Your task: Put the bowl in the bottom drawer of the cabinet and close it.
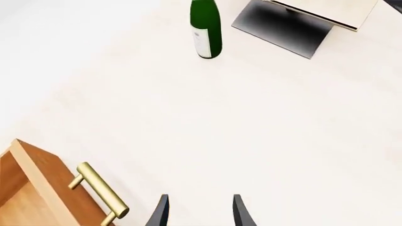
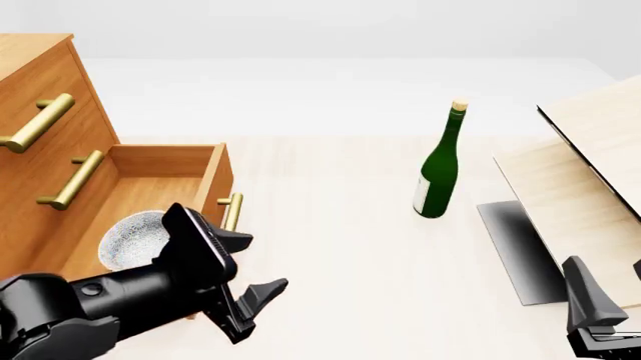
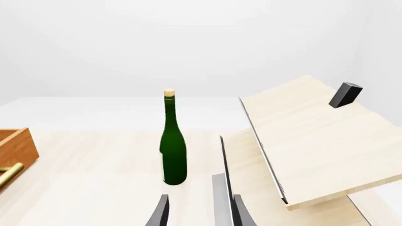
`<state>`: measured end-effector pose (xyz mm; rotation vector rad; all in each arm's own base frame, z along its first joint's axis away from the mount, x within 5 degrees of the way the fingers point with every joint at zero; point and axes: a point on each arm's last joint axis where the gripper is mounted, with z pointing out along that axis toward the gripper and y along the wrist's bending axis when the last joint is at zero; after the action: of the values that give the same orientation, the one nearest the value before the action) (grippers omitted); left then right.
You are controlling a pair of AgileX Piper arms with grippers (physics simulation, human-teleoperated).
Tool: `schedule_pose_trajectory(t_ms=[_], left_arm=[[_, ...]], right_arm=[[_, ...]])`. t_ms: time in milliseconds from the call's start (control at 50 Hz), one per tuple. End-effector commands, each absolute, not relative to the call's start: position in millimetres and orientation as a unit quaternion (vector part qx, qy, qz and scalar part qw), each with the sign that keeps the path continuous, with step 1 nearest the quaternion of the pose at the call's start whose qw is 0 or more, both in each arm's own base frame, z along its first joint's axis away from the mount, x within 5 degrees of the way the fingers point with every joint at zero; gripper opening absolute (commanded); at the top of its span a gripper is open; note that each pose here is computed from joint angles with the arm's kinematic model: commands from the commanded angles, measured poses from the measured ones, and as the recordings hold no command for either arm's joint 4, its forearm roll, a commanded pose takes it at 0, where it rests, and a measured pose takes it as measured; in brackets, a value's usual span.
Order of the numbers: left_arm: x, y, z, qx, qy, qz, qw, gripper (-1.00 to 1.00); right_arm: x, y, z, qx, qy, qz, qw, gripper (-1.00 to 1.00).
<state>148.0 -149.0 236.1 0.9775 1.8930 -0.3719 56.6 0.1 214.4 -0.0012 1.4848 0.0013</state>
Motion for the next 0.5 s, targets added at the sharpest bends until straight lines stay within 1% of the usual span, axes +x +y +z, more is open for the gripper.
schedule_pose_trajectory(t_ms=[20, 140, 500], left_arm=[[158, -161, 208, 0.396, 0.795, -0.150, 0.435, 1.00], [161, -168, 196, 0.391, 0.807, -0.154, 0.416, 1.00], [169, -170, 176, 0.362, 0.835, -0.153, 0.384, 1.00]], right_arm=[[57, 0, 214, -0.001, 0.676, 0.001, 0.737, 1.00], [57, 0, 214, 0.000, 0.676, 0.001, 0.737, 1.00], [57, 0, 214, -0.001, 0.676, 0.001, 0.737, 1.00]])
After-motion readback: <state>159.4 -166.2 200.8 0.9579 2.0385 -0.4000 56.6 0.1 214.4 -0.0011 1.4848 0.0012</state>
